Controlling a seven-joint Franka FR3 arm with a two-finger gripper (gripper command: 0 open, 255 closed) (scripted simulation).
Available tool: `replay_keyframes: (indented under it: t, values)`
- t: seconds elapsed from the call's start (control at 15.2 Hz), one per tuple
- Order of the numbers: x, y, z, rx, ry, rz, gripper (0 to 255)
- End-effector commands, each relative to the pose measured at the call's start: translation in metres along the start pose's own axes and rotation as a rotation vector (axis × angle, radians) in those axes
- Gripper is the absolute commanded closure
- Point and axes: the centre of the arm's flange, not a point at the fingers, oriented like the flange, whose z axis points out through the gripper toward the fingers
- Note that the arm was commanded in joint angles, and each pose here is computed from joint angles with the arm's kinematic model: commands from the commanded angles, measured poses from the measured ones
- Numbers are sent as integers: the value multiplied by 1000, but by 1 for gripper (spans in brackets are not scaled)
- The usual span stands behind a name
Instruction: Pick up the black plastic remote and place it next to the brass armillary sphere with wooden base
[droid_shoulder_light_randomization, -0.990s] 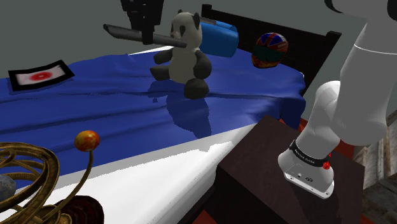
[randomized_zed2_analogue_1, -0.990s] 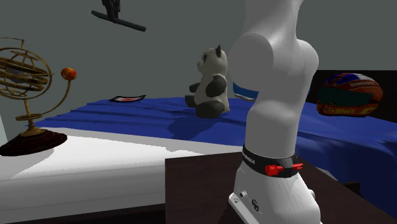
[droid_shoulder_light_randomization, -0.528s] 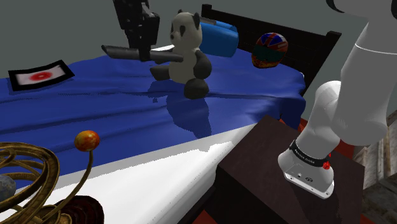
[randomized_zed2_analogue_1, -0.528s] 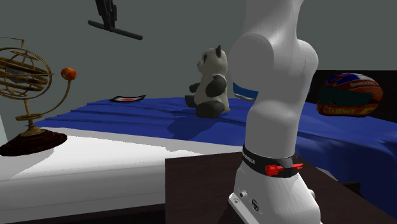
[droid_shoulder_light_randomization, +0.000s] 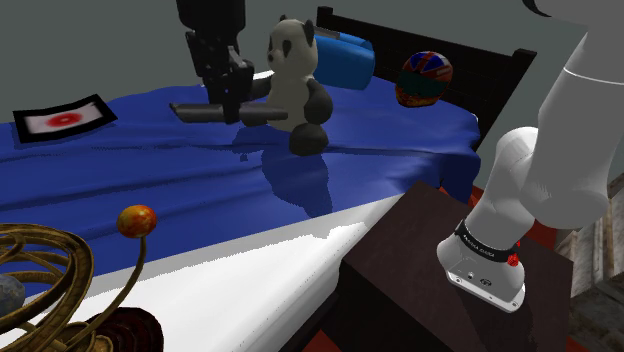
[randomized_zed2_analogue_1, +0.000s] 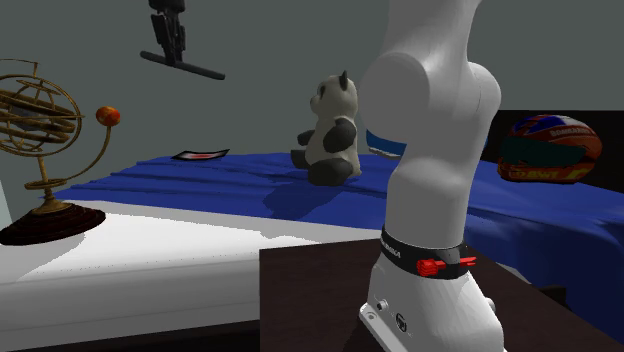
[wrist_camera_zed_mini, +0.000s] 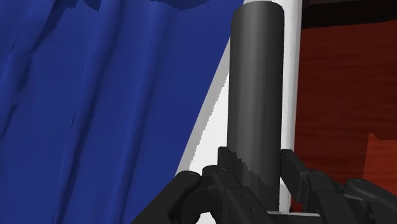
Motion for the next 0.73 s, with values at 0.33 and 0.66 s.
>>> replay_keyframes:
  t: [0.33,0.66]
  values:
    - [0,-3,37,0,1,0,255]
    - [-1,-5,63,0,1,0,255]
